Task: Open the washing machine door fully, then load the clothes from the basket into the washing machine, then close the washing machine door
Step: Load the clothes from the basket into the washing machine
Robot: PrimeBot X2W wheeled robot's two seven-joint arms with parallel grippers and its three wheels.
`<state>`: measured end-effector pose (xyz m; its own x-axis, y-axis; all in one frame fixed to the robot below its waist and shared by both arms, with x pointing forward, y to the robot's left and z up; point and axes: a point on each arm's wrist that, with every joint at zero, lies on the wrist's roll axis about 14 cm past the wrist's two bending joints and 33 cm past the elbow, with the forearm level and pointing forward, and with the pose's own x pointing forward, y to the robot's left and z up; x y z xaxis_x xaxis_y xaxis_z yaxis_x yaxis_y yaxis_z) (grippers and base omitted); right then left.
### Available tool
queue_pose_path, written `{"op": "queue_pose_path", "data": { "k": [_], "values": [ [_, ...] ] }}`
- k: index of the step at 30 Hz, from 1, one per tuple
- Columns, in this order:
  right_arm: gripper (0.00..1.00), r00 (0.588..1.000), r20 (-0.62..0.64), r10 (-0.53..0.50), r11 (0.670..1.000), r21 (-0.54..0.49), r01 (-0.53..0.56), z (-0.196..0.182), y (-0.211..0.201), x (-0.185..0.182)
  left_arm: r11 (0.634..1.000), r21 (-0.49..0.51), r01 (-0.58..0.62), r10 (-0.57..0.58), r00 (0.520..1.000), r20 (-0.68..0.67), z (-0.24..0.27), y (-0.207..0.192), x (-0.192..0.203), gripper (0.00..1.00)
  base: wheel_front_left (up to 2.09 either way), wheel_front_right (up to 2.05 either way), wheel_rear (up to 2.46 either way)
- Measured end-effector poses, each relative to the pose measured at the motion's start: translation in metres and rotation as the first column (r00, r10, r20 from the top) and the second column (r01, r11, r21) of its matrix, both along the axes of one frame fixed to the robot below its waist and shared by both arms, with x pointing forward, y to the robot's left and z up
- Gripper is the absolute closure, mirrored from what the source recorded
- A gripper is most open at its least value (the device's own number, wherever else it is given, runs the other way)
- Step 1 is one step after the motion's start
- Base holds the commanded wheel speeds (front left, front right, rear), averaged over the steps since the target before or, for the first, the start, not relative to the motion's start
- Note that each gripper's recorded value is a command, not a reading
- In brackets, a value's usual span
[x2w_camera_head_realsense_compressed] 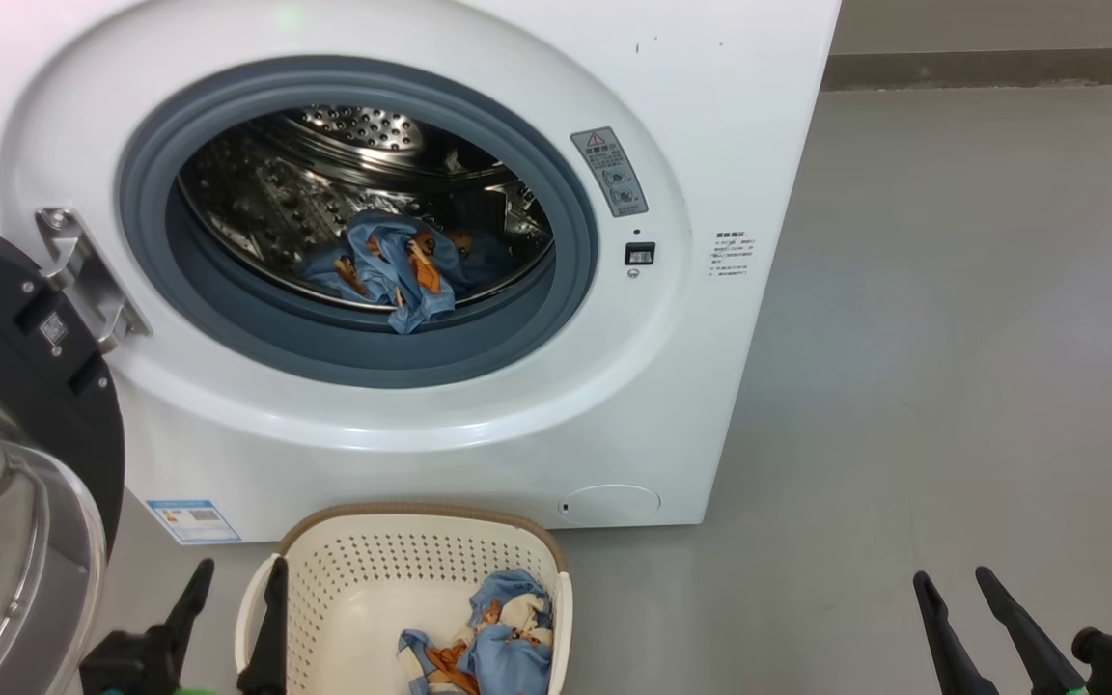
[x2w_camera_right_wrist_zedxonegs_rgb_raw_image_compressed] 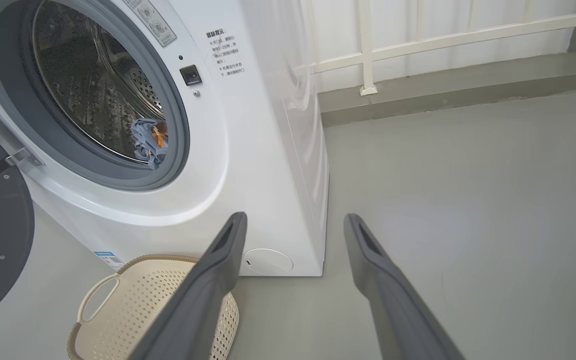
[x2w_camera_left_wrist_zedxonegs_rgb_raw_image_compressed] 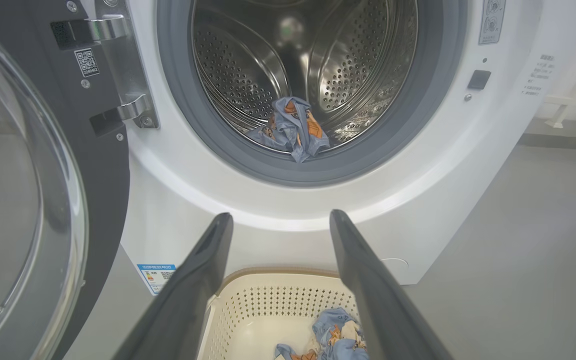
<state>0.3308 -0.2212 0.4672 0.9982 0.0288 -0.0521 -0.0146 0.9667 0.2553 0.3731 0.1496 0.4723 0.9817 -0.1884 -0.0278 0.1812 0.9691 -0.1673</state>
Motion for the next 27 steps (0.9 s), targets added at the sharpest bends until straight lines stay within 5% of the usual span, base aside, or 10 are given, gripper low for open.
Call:
{"op": "queue_pose_path", "data": {
  "k": [27],
  "values": [
    [0.00, 0.999, -0.043, -0.002, 1.000, -0.017, 0.001, -0.012, -0.003, -0.004, 0.998, -0.003, -0.065, 0.065, 0.997, -0.033, -0.012, 0.020, -0.018, 0.00, 0.00, 0.00, 0.00]
  ]
}}
